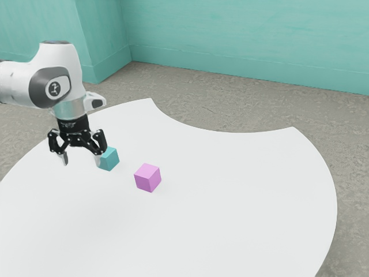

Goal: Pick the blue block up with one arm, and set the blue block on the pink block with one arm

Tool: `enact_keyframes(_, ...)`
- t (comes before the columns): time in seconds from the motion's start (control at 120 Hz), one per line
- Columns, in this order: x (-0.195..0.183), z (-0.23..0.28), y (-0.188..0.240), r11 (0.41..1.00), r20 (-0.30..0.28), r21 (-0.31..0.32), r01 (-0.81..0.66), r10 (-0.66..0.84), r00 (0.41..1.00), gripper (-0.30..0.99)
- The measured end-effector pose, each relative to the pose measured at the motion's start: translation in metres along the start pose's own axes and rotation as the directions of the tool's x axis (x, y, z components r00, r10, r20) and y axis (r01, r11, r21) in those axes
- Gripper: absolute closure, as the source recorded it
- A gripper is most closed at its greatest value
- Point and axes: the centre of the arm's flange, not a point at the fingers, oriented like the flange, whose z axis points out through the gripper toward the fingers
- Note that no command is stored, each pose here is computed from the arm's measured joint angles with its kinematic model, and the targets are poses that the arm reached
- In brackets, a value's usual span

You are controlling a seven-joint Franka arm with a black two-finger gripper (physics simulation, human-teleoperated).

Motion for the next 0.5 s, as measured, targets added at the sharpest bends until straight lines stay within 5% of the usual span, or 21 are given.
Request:
enact_keyframes(0.25, 0.069, 0.043, -0.023, 0.973, -0.187, 0.035, -0.227, 0.229, 0.955, 0.00)
enact_keyframes(0.5, 0.174, 0.087, -0.039, 0.910, -0.231, 0.072, -0.407, 0.412, 0.881, 0.00)
